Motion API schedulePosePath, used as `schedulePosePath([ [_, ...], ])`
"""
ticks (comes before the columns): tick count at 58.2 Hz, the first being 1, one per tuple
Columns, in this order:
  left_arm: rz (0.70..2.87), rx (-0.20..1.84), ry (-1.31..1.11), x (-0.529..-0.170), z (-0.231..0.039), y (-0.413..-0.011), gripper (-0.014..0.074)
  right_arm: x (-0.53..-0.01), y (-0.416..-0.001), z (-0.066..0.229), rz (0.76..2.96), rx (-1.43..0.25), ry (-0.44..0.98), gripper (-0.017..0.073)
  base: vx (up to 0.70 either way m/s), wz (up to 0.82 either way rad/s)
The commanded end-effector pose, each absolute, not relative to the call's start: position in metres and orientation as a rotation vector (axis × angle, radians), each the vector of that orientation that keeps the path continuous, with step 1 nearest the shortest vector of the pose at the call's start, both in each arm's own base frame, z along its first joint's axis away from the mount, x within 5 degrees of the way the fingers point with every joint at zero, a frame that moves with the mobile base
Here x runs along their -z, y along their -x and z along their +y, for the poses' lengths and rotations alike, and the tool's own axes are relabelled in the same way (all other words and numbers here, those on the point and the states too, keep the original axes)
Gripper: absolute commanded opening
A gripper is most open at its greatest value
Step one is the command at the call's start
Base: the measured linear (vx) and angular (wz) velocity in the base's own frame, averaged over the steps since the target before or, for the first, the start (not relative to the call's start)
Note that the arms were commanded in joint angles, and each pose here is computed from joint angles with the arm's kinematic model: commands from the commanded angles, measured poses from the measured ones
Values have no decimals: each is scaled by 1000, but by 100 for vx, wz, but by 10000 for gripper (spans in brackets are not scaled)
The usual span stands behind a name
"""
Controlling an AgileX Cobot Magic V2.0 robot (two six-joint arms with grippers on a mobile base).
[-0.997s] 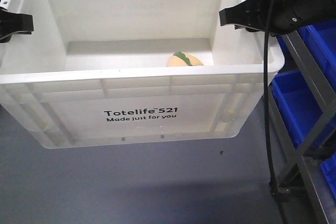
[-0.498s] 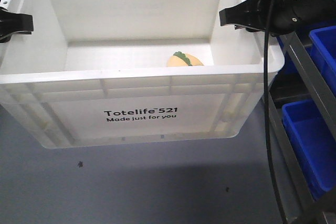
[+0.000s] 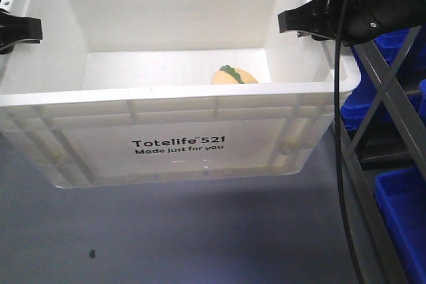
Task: Place moving items into box and shelve
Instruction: 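Hold the tote level with both grippers while turning along the blue-bin rack, then carry the tote with both grippers up to the roller shelf front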
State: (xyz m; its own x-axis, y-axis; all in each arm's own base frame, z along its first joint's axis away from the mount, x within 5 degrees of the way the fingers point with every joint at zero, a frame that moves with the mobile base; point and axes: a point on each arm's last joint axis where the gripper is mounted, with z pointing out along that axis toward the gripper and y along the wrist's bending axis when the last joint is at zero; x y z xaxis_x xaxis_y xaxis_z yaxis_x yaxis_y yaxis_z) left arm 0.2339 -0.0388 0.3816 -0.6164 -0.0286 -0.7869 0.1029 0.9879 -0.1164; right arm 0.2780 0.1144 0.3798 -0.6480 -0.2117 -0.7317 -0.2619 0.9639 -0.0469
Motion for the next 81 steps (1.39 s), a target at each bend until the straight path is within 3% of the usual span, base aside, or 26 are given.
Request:
schedulePosePath([
  [1,1982,170,-85,-417,-38,-231,56,-417,-275,108,2075,-67,344,110,34,-2],
  [81,1981,169,-86,-417,-38,-231,56,-417,-275,108,2072,-68,345,110,24,3],
])
